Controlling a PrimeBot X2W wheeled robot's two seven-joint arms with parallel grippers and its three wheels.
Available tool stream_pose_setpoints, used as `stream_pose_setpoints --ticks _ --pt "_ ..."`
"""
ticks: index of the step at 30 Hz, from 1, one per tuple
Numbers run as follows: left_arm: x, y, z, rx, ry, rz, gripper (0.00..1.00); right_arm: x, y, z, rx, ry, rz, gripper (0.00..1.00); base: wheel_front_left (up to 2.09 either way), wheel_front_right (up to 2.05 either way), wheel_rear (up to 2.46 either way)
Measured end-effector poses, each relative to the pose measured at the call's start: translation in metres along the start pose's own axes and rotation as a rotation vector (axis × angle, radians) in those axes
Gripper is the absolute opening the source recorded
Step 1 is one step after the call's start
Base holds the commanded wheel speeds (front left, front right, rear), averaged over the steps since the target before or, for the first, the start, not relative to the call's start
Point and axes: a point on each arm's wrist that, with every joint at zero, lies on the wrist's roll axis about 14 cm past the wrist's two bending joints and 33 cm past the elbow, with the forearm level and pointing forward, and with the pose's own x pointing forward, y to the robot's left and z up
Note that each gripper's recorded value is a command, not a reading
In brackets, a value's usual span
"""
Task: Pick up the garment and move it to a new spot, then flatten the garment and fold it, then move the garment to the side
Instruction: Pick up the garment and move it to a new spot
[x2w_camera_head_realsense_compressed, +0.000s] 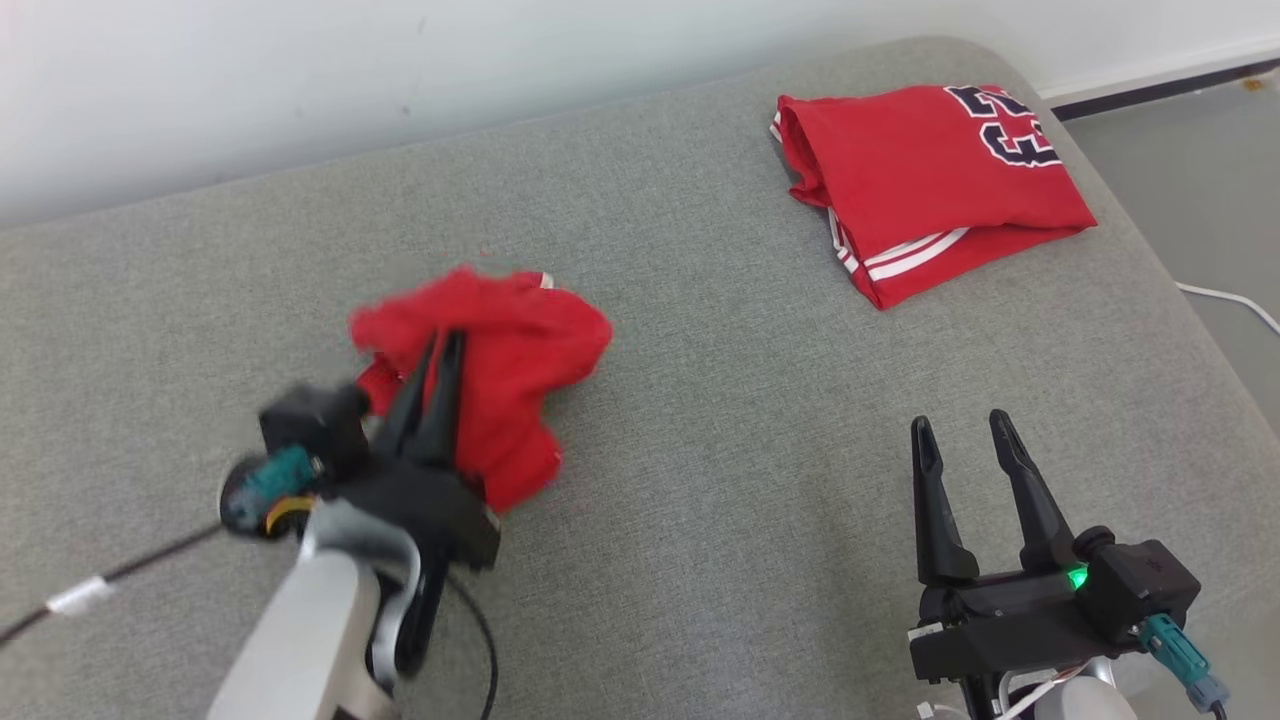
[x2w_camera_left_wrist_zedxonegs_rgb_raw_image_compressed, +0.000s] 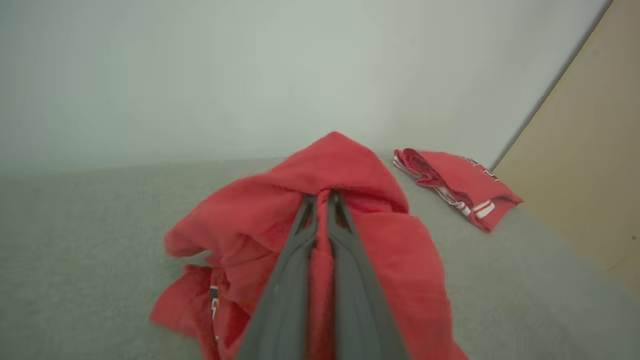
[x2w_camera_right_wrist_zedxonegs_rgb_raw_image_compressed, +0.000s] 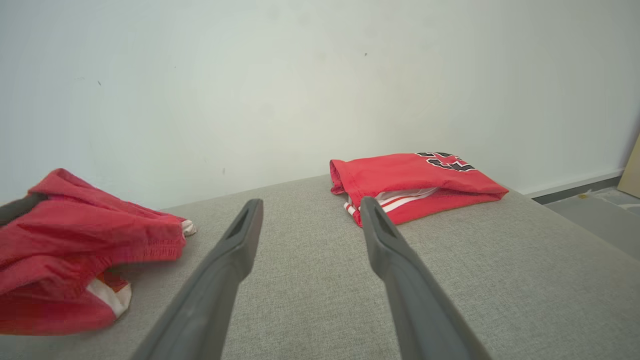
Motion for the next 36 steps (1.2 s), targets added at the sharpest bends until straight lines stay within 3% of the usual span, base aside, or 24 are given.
stream_pose_setpoints --ticks 4,8,21,22,23,24,31,36 --pt "-0.011 0.008 -0.032 -0.008 0.071 0.028 0.00 0.000 -0.001 -0.001 0.000 0.003 -0.004 1.00 0.00 0.00 0.00" --pt "-0.024 -0.003 -0.059 -0.040 0.132 0.010 0.00 0.000 -0.001 0.000 0.003 0.001 -0.002 1.00 0.00 0.00 0.00" --pt "-0.042 -0.047 -0.060 -0.038 0.139 -0.087 0.00 -0.006 0.016 0.010 0.012 -0.031 0.048 1.00 0.00 0.00 0.00" --pt "-0.043 -0.048 -0.061 -0.037 0.143 -0.089 0.20 -0.006 0.016 0.010 0.013 -0.031 0.050 1.00 0.00 0.00 0.00" --pt "-0.045 -0.050 -0.061 -0.029 0.144 -0.094 0.90 -0.008 0.017 0.010 0.014 -0.030 0.051 1.00 0.00 0.00 0.00" --pt "-0.046 -0.052 -0.062 -0.019 0.146 -0.102 1.00 -0.009 0.017 0.009 0.016 -0.028 0.051 1.00 0.00 0.00 0.00" --pt "-0.050 -0.050 -0.025 -0.004 0.028 -0.068 1.00 -0.013 0.021 0.010 0.019 -0.033 0.064 1.00 0.00 0.00 0.00" --pt "-0.068 -0.008 0.024 0.070 -0.125 0.076 1.00 -0.013 0.029 0.013 0.022 -0.044 0.090 1.00 0.00 0.00 0.00"
